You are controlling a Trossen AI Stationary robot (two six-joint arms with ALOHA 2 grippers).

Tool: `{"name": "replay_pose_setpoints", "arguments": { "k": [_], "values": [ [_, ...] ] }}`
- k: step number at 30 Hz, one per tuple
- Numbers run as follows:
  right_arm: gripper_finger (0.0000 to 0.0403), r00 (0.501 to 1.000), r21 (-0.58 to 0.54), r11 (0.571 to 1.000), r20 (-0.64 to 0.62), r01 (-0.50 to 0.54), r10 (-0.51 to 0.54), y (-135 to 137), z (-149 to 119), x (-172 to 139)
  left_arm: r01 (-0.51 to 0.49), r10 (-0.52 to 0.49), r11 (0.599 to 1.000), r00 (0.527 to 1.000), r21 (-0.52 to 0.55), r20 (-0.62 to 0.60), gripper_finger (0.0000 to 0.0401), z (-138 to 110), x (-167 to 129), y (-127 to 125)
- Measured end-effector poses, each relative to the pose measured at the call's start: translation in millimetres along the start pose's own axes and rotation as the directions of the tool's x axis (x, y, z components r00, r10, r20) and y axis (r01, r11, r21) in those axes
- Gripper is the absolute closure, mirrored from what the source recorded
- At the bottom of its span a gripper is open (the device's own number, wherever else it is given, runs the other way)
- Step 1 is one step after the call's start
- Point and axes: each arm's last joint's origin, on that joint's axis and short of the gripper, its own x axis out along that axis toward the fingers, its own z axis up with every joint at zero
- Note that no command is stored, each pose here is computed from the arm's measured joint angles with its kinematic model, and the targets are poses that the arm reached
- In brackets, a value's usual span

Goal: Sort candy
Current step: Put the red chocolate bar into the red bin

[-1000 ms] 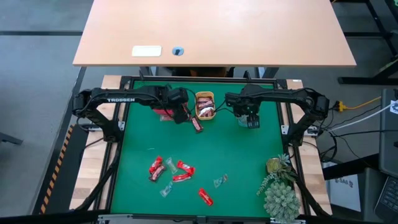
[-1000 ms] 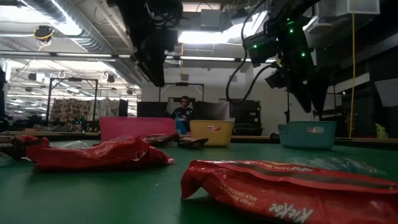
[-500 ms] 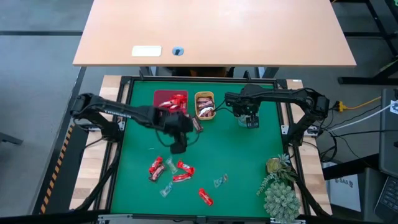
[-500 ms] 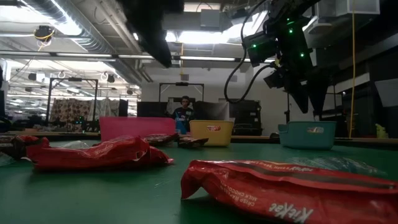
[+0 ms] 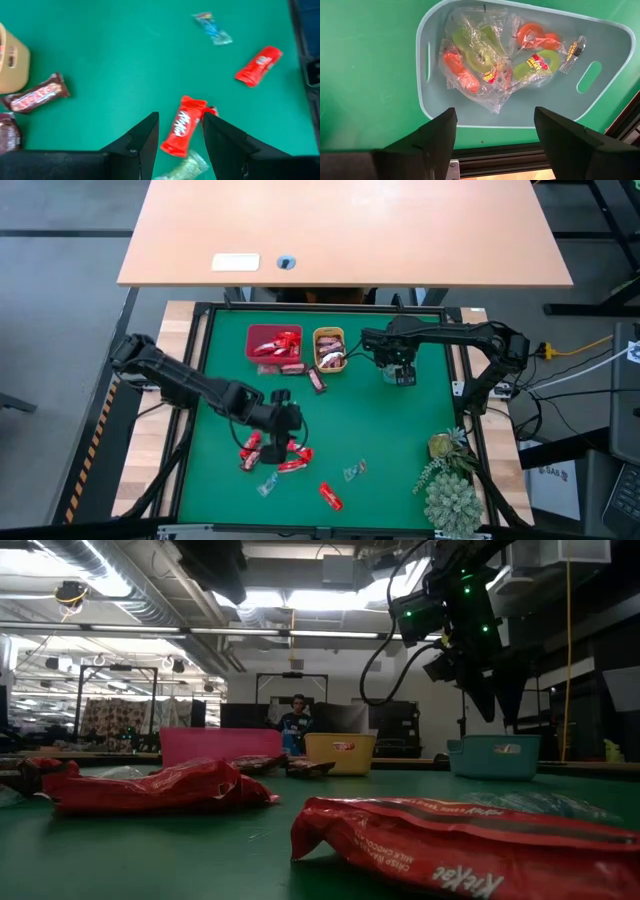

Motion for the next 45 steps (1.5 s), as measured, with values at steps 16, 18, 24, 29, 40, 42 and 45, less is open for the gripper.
{"name": "replay_pose_setpoints", "arguments": {
  "k": [16, 18, 24, 29, 40, 42, 45],
  "values": [
    [0.0136, 1.000, 0.036, 0.999, 0.009, 0.002, -0.002, 0, 1, 0, 0.023, -0.022, 0.998, 1.000, 0.051, -0.017, 0.0254, -20, 10, -35],
    [0.0136, 1.000, 0.040, 0.999, 0.024, 0.007, -0.008, -1, 2, 0, 0.019, -0.018, 0.998, 1.000, 0.063, -0.022, 0.0254, -22, 20, -39],
    [0.0136, 0.998, 0.049, 0.999, 0.054, 0.016, -0.019, -2, 5, 0, -0.022, 0.036, 0.989, 0.995, 0.145, -0.093, 0.0254, -31, 52, -42],
    [0.0136, 0.998, 0.052, 0.998, 0.064, 0.019, -0.022, -2, 6, 0, -0.043, 0.074, 0.982, 0.984, 0.183, -0.162, 0.0254, -39, 80, -42],
    [0.0136, 0.998, 0.052, 0.998, 0.064, 0.019, -0.022, -2, 6, 0, -0.070, 0.132, 0.969, 0.957, 0.237, -0.258, 0.0254, -49, 124, -28],
    [0.0136, 0.998, 0.052, 0.998, 0.064, 0.019, -0.022, -2, 6, 0, -0.074, 0.138, 0.969, 0.954, 0.236, -0.265, 0.0254, -50, 130, -27],
    [0.0136, 0.998, 0.052, 0.998, 0.064, 0.019, -0.022, -2, 6, 0, -0.081, 0.143, 0.970, 0.953, 0.231, -0.268, 0.0254, -50, 134, -25]
  ]
}}
